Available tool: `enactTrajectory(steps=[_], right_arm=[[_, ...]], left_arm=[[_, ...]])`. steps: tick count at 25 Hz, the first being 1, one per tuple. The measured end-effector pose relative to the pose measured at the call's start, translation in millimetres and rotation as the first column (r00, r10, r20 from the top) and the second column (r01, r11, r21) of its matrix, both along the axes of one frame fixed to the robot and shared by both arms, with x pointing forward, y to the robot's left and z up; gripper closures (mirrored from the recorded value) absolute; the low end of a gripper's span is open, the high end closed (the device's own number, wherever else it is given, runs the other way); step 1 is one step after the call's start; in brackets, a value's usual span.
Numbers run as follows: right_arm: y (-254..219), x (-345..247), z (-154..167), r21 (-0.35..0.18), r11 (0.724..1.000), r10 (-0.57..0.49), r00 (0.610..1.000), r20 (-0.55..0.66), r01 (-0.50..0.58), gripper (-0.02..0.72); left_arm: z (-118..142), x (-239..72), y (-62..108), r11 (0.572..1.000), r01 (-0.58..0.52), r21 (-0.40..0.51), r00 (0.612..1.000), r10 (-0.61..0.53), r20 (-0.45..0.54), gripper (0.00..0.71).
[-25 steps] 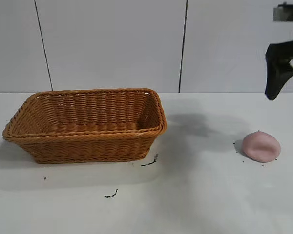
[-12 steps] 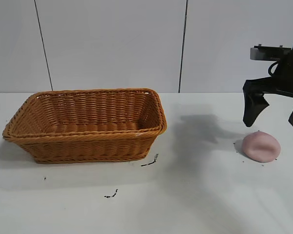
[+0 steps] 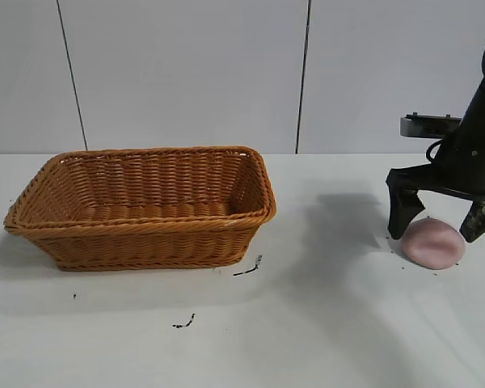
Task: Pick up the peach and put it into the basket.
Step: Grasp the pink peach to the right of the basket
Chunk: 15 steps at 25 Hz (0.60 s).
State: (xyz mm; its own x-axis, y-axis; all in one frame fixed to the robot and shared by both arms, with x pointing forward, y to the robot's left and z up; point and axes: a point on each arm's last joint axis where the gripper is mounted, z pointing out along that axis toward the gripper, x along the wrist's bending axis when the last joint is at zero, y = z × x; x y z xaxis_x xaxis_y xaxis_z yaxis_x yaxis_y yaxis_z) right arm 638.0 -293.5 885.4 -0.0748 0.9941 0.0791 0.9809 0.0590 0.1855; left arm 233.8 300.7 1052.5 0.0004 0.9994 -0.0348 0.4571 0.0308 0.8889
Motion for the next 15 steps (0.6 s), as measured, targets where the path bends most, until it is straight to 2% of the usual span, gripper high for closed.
enactTrajectory(steps=[2, 4, 6, 7, 10, 15], right_arm=[[0.0, 0.0, 0.0, 0.000, 1.000, 0.000, 1.000, 0.000, 0.000, 0.270], [0.1, -0.4, -0.1, 0.000, 1.000, 0.001, 1.000, -0.005, -0.001, 0.509], [0.5, 0.2, 6.4, 0.005, 1.000, -0.001, 1.000, 0.002, 0.001, 0.679], [0.6, 1.3, 12.8, 0.006, 1.000, 0.001, 1.000, 0.011, -0.001, 0.717], [1.3, 6.7, 39.0, 0.012, 1.000, 0.013, 1.000, 0.029, -0.013, 0.718], [4.4, 16.2, 121.4, 0.043, 0.999, 0.019, 0.990, 0.143, -0.026, 0.718]], left_arm=[[0.0, 0.0, 0.0, 1.000, 0.000, 0.000, 1.000, 0.000, 0.000, 0.017], [0.0, 0.0, 0.0, 1.000, 0.000, 0.000, 1.000, 0.000, 0.000, 0.017], [0.0, 0.0, 0.0, 1.000, 0.000, 0.000, 1.000, 0.000, 0.000, 0.017], [0.0, 0.0, 0.0, 1.000, 0.000, 0.000, 1.000, 0.000, 0.000, 0.017], [0.0, 0.0, 0.0, 1.000, 0.000, 0.000, 1.000, 0.000, 0.000, 0.017], [0.0, 0.0, 0.0, 1.000, 0.000, 0.000, 1.000, 0.000, 0.000, 0.017]])
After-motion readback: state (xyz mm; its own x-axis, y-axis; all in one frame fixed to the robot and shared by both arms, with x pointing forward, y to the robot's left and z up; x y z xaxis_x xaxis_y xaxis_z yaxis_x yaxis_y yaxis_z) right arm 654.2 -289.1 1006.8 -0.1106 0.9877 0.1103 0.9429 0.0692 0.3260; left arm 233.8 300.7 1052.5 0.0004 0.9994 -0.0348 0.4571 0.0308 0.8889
